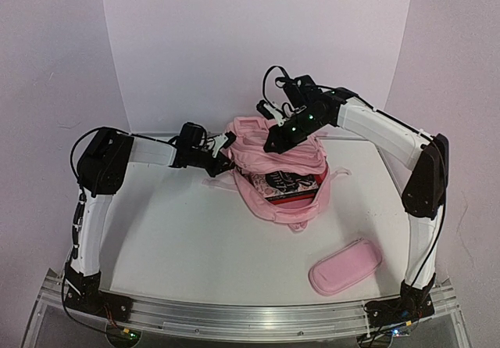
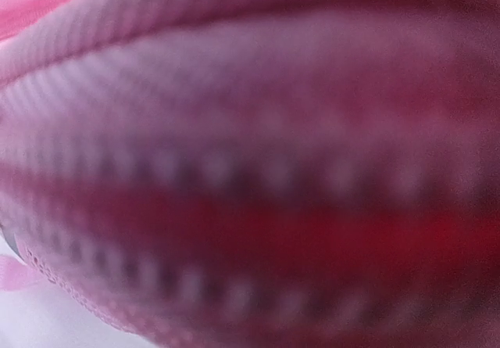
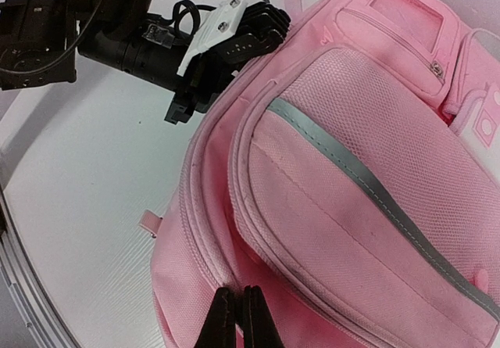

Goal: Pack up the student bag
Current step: Zip the student bag at the center of the board.

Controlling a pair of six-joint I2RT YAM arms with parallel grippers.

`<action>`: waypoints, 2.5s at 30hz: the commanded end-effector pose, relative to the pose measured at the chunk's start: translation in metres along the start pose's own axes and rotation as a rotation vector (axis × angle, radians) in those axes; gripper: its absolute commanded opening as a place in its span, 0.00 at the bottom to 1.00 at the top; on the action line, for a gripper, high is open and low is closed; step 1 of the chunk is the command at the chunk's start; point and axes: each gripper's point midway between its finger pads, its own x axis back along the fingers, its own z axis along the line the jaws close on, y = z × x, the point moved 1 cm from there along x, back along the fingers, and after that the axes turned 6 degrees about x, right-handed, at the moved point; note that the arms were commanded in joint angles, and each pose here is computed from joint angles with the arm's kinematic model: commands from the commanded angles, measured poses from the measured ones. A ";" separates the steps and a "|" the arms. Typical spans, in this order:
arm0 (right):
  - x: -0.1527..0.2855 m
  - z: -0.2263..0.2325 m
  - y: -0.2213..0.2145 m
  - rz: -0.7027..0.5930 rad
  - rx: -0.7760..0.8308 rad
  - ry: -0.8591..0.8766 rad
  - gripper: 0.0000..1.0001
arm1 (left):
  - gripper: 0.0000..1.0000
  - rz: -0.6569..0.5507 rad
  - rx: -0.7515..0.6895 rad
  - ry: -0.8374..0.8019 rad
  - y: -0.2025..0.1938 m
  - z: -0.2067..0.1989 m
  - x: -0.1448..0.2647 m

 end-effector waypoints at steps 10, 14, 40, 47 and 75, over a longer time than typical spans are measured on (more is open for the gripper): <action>0.036 -0.001 0.046 -0.168 0.001 -0.040 0.00 | 0.00 -0.022 -0.022 -0.180 0.003 -0.059 0.021; 0.030 -0.003 0.047 -0.164 -0.003 -0.043 0.00 | 0.00 -0.037 -0.043 -0.225 0.007 -0.086 0.025; 0.013 -0.065 -0.070 0.105 -0.107 0.067 0.92 | 0.00 0.029 0.130 -0.150 -0.018 -0.113 0.046; 0.028 -0.119 -0.130 0.213 -0.304 0.034 0.98 | 0.00 0.060 0.074 -0.172 -0.019 -0.122 0.047; -0.011 -0.074 -0.166 0.257 -0.442 0.363 0.91 | 0.57 0.084 0.057 -0.034 -0.041 -0.141 0.047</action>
